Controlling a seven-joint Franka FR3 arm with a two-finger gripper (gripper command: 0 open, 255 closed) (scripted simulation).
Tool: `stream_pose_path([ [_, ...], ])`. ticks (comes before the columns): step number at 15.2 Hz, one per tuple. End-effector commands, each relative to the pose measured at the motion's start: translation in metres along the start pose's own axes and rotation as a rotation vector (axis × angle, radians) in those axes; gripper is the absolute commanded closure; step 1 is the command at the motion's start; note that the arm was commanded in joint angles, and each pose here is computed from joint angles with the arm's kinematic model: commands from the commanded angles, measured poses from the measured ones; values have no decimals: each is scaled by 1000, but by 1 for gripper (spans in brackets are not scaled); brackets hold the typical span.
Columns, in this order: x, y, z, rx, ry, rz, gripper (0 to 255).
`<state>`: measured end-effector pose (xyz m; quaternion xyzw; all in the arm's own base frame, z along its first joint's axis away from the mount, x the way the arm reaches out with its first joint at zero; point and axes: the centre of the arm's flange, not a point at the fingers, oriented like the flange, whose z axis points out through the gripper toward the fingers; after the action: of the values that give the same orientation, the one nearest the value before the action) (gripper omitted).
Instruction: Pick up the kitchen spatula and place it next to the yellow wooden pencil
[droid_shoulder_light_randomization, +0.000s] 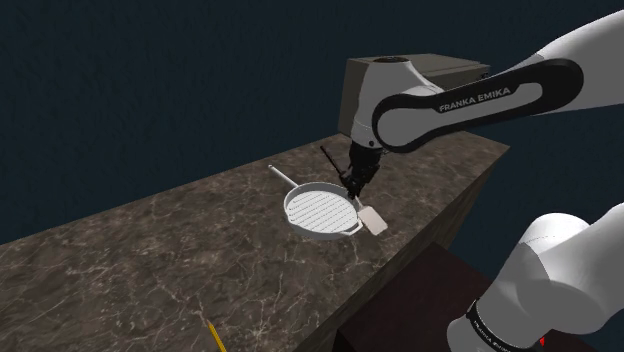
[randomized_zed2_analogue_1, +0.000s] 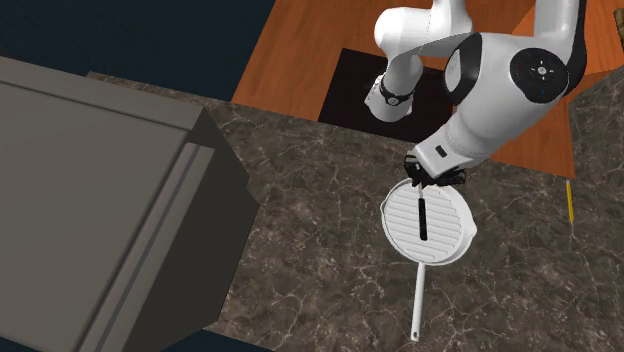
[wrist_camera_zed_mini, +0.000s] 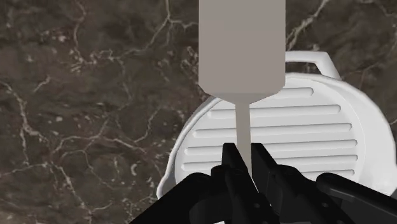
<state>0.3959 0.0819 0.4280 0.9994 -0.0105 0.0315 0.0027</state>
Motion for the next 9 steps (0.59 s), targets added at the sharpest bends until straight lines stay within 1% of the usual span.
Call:
stream_pose_path([
  [1, -7, -27, 1, 0, 0, 1, 255],
  [9, -27, -131, -1, 0, 0, 1, 255],
])
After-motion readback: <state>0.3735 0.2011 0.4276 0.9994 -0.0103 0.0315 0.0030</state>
